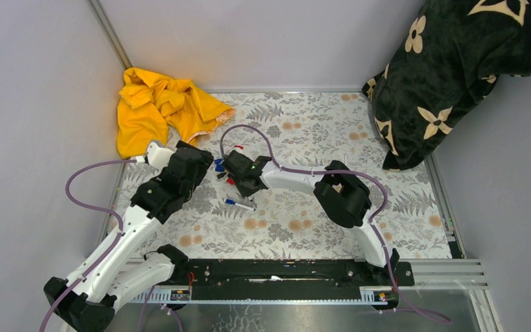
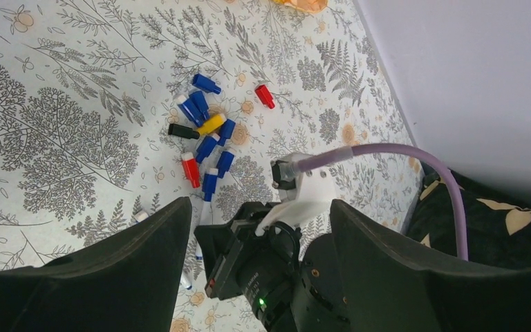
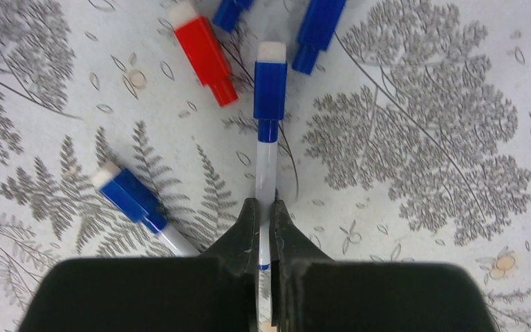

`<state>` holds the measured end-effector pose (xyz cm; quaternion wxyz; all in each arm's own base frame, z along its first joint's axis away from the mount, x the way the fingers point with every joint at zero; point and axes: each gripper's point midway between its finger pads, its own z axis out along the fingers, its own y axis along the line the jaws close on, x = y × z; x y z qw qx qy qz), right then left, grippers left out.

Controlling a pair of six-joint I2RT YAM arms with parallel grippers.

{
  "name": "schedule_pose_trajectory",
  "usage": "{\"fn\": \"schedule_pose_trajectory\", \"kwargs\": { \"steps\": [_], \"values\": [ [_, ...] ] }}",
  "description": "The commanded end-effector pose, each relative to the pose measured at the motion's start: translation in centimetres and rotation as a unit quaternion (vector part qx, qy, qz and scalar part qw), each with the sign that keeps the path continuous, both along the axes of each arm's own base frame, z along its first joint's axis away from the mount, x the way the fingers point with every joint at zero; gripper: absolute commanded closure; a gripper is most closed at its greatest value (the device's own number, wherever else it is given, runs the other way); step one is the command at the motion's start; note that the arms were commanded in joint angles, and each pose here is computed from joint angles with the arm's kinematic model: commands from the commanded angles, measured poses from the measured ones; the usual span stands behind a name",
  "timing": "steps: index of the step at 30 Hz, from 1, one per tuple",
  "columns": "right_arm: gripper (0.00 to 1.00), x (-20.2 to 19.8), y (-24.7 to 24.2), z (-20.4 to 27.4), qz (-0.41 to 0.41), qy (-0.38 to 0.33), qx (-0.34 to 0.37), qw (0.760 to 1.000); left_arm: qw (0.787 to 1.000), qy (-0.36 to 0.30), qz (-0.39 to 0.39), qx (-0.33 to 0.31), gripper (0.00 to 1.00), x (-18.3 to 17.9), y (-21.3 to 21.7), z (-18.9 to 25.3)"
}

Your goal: Open the pen caps

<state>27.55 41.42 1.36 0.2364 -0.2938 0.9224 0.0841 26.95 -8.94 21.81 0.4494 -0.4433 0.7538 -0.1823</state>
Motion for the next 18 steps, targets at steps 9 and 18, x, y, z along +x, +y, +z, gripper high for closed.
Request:
{"fn": "schedule_pose_trajectory", "kwargs": {
  "steps": [9,18],
  "values": [
    [1.0,1.2,-4.6,7.9,-0.05,-0.003,0.091,0.995,0.999,0.003,-0.046,-0.022,0.21,2.3,-3.3,-3.1],
    [1.0,0.2,-5.6,10.5,-0.035,0.045,0.16,0.986,0.985,-0.007,-0.154,-0.071,0.21,4.6,-9.2,-5.3]
  ]
}}
